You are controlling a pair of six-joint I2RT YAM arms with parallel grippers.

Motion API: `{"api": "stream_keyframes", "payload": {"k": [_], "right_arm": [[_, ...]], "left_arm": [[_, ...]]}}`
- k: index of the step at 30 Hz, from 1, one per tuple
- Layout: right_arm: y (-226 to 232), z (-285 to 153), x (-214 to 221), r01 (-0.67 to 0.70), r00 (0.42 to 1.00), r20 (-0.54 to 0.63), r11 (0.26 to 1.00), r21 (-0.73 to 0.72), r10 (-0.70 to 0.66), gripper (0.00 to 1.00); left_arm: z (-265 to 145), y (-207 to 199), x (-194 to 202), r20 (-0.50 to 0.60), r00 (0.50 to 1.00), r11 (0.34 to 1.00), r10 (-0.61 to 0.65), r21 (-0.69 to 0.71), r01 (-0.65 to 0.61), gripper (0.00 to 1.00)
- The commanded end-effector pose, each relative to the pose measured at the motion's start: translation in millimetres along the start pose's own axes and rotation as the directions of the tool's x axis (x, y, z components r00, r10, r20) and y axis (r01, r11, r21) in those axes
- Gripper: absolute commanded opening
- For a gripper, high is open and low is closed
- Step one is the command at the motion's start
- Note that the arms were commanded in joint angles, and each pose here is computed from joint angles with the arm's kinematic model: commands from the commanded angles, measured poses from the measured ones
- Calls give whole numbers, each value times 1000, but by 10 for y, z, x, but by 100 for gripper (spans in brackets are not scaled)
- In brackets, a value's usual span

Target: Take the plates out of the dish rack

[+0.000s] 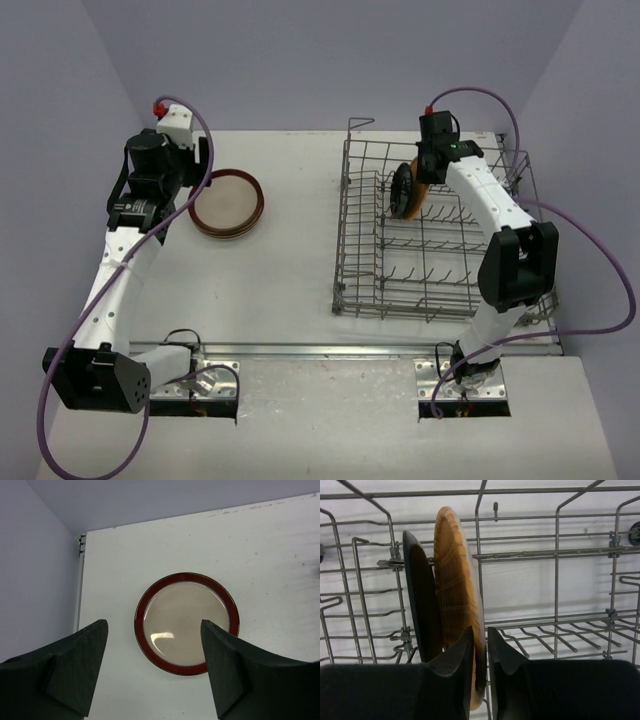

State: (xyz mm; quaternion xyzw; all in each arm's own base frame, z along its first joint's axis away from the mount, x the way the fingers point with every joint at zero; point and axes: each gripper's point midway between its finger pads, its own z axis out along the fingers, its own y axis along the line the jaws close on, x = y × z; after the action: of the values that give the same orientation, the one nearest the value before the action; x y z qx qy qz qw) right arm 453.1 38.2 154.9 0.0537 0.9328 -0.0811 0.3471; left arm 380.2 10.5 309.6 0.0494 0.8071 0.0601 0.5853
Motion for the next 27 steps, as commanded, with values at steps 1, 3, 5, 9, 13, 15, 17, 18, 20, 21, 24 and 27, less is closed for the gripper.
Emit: {"api": "stream_keyframes", "payload": {"k": [1,3,5,9,13,15,17,18,20,21,24,27], "right_arm": [[104,-190,-285,-15,999,48,997,-75,19,0],[105,-296,-372,-19,997,70,996,-91,26,0],[123,-427,-490,-16,993,112,993,-119,30,0],[170,-696,-766,62,971,238,991,-120,-32,0],[171,-888,-963,150,932,340,988,-43,-127,0],[182,-972,-1027,188,911,374,982,-2,-174,0],[200,-1037,-1066,212,894,396,977,34,-208,0],[214,-1063,-1079,219,888,403,975,49,-220,0],[238,-1114,-1111,227,878,419,972,62,-232,0],[248,-1140,-1128,229,874,426,971,64,-234,0],[265,-1243,-1195,223,865,447,973,62,-227,0],[272,-1456,-1323,213,843,499,976,34,-201,0]], "left_arm": [[-42,21,-156,61,998,1000,14,-10,-13,91],[-46,25,-158,61,998,1000,11,-13,-10,100],[-41,29,-158,58,998,1000,1,-16,0,100],[-24,17,-156,50,999,1000,-18,-12,19,100],[-16,7,-167,45,999,1000,-24,-7,24,100],[-13,13,-175,44,999,1000,-24,-10,24,100],[-15,17,-178,42,999,1000,-24,-11,24,100],[-17,17,-180,43,999,1000,-25,-11,25,100],[-21,20,-181,43,999,1000,-27,-13,27,100],[-23,22,-181,43,999,999,-28,-15,28,100],[-40,38,-212,51,998,999,-34,-23,35,100],[-62,23,-276,64,997,998,-53,-12,53,100]]}}
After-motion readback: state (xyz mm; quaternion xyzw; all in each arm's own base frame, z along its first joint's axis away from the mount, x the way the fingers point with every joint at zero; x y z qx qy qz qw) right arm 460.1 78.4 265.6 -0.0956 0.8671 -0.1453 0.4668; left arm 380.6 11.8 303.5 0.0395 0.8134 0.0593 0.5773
